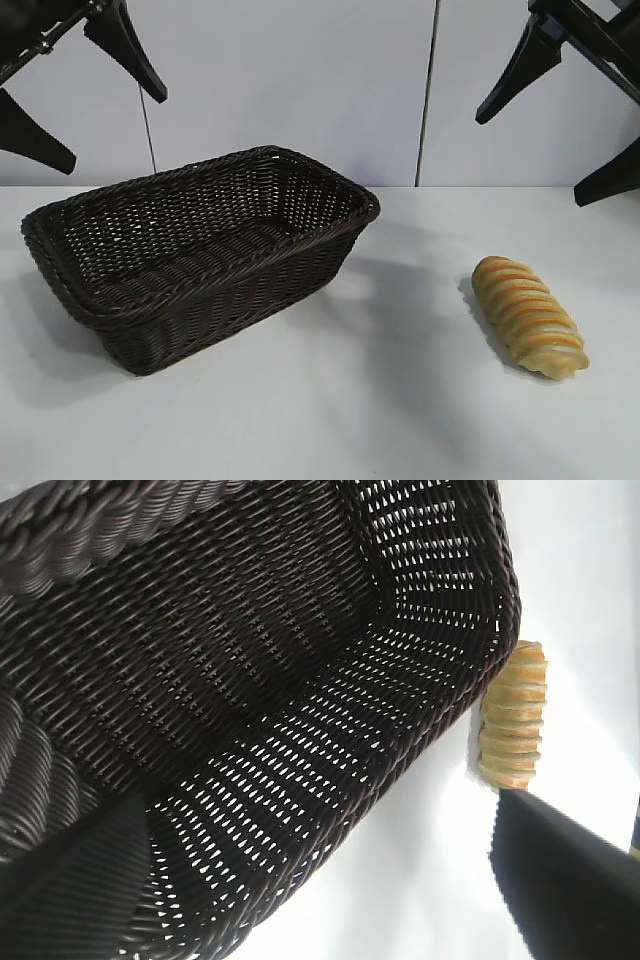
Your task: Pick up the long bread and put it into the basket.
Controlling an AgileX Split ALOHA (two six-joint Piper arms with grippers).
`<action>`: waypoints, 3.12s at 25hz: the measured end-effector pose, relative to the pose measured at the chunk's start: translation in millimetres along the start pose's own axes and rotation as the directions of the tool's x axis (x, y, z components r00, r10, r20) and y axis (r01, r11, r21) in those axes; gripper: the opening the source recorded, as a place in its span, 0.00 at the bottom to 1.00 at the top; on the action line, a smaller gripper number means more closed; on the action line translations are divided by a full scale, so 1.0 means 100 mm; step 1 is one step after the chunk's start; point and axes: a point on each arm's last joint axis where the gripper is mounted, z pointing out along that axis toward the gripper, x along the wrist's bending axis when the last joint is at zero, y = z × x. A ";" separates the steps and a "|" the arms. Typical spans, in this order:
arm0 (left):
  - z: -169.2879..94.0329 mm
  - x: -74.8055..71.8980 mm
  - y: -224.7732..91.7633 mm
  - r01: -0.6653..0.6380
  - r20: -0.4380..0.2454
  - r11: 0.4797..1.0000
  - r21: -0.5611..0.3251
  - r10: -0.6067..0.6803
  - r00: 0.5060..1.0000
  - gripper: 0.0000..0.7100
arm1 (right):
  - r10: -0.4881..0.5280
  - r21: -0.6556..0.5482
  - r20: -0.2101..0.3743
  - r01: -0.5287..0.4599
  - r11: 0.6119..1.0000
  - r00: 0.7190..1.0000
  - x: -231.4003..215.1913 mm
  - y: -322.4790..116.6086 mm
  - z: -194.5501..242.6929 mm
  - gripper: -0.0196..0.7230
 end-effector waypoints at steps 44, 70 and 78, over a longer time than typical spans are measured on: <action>0.96 0.74 -0.26 0.246 -0.198 0.969 -0.021 -0.246 0.949 0.14 | -0.008 0.015 -0.002 0.008 1.000 1.000 0.00 -0.01 0.00 0.96; 0.48 0.31 0.23 -0.226 -0.214 0.958 0.174 0.261 0.941 0.14 | -0.016 0.016 0.003 0.016 1.000 1.000 0.00 -0.01 0.00 0.96; 0.81 0.32 0.33 -0.234 -0.195 0.938 0.257 0.288 0.938 0.14 | -0.016 0.016 0.003 0.016 1.000 1.000 0.00 -0.01 0.00 0.96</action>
